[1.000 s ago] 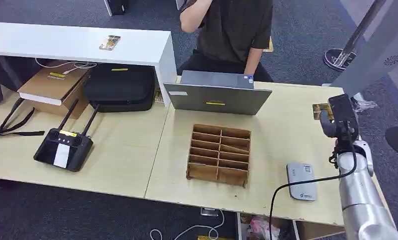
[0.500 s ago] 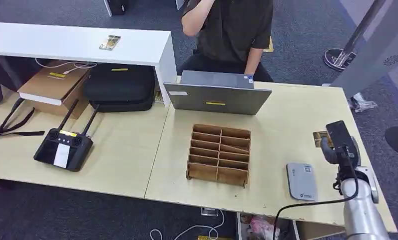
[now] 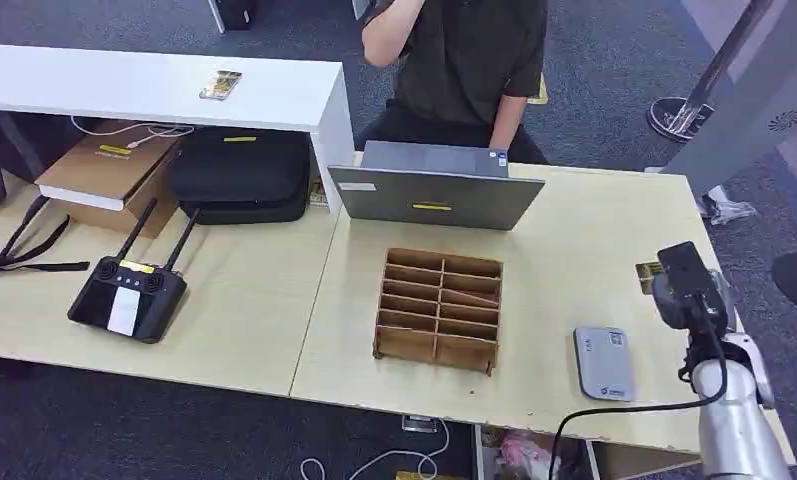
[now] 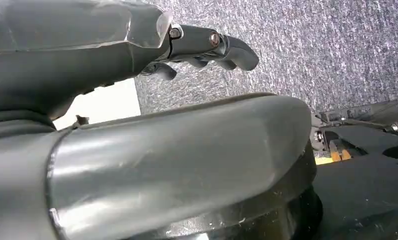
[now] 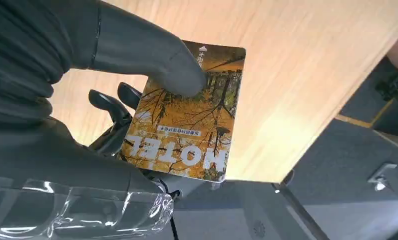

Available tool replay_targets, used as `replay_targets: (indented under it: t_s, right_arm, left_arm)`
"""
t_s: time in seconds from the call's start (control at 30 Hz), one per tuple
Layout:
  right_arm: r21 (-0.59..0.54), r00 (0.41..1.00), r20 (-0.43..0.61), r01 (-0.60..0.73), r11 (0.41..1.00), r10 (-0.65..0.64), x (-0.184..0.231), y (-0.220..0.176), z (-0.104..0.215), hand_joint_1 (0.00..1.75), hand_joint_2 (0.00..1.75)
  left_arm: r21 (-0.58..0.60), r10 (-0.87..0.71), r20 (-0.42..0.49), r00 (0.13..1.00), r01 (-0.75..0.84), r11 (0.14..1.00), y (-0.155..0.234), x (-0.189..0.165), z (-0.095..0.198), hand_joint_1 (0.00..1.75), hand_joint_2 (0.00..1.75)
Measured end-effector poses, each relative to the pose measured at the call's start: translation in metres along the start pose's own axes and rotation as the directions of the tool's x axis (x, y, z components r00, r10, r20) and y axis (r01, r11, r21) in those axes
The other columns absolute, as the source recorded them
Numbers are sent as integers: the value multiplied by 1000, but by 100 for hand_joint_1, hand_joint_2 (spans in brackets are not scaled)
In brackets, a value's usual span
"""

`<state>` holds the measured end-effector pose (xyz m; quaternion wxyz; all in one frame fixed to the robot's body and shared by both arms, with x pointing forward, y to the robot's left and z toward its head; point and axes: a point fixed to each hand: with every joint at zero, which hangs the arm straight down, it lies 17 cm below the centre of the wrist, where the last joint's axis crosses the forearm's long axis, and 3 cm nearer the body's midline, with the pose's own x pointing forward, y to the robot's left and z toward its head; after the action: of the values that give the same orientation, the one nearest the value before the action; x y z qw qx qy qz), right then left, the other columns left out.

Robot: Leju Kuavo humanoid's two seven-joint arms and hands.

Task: Pass the card to the sensor for recognition and then transmit it.

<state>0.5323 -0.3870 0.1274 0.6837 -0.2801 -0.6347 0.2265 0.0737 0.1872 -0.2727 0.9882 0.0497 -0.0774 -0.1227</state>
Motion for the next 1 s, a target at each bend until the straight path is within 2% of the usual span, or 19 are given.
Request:
replay_targets:
  t_s: [0.2,0.43,0.73,1.0]
  right_arm:
    - [-29,999,36,-12,999,13,15,-20,-5,175,175]
    - [-32,999,42,-1,999,2,15,-23,-1,175,175]
    - [-6,999,-40,16,1000,-16,-22,-1,41,175,175]
    - [-11,996,-78,44,999,-45,-37,8,72,175,175]
  left_arm:
    - [1,-2,2,1000,2,1000,0,0,0,0,0]
    - [0,1,1,1000,-1,1000,0,0,0,0,0]
    - [-6,21,-2,1000,-21,1000,-1,0,0,0,0]
    - [-7,22,-3,1000,-22,1000,-1,-1,0,0,0]
